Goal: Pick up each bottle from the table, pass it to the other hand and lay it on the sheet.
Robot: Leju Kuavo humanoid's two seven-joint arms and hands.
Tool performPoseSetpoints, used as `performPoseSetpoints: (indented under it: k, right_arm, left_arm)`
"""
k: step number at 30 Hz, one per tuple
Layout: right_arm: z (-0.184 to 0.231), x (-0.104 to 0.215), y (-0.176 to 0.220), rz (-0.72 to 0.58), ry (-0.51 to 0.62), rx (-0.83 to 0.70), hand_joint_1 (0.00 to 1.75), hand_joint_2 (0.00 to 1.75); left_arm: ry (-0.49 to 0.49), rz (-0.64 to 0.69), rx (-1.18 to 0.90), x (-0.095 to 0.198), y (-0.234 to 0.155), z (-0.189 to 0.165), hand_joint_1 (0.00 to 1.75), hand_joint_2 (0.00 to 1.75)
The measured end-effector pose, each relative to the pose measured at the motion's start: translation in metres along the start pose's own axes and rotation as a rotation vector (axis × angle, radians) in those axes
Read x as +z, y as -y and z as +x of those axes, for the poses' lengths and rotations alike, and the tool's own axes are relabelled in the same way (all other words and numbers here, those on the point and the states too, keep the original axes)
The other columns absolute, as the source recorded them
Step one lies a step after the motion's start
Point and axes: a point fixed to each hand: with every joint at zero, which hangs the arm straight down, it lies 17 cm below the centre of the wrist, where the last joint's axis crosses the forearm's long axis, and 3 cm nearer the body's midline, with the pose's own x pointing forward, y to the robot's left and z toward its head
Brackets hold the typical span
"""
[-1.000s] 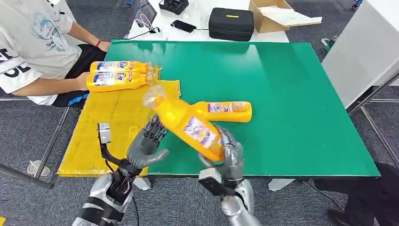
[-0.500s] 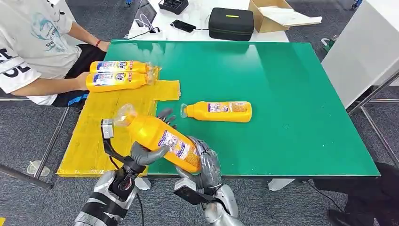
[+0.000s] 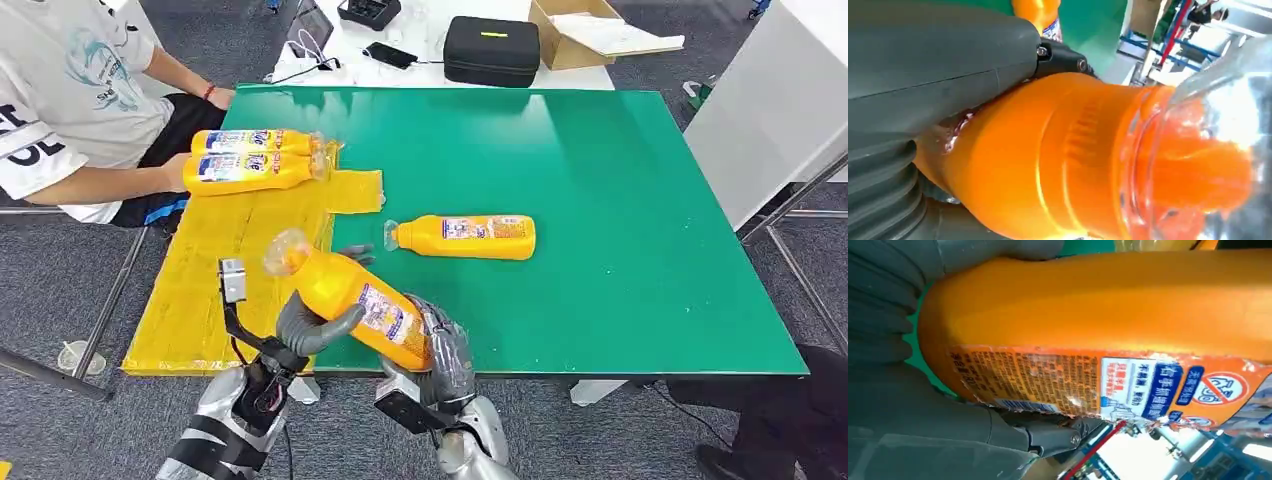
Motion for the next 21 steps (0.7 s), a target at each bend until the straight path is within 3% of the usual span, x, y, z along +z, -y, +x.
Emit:
performPoseSetpoints:
  k: [13, 14, 15, 16, 17, 18, 21]
  right_arm:
    - [-0.003, -0.003, 0.010, -0.049, -0.032, -0.018, 1.75, 1.75]
    - [-0.002, -0.003, 0.010, -0.046, -0.026, -0.013, 1.59, 1.75]
    - [0.000, -0.003, 0.009, -0.040, -0.017, -0.003, 1.03, 1.75]
    - [0.000, -0.003, 0.008, -0.034, -0.010, 0.007, 0.07, 1.75]
    - [0.000, -0.003, 0.008, -0.031, -0.006, 0.018, 0.00, 1.75]
    - [0.000, -0.003, 0.009, -0.031, -0.005, 0.023, 0.00, 0.00]
    - [-0.001, -0.003, 0.007, -0.020, -0.001, 0.038, 0.00, 0.00]
  left_arm:
    - [-0.047, -0.088, -0.027, -0.003, 0.013, -0.008, 1.75, 1.75]
    - [-0.043, -0.092, -0.003, -0.003, 0.013, -0.006, 1.75, 1.75]
    - [-0.040, -0.095, 0.028, -0.002, 0.014, -0.004, 1.75, 1.75]
    - [-0.040, -0.094, 0.056, -0.002, 0.014, -0.003, 1.75, 1.75]
    - [-0.039, -0.089, 0.083, -0.001, 0.013, -0.002, 1.75, 1.75]
    - [-0.037, -0.084, 0.104, -0.002, 0.012, -0.001, 1.75, 1.75]
    - [-0.029, -0.060, 0.171, -0.001, 0.009, 0.001, 1.75, 1.75]
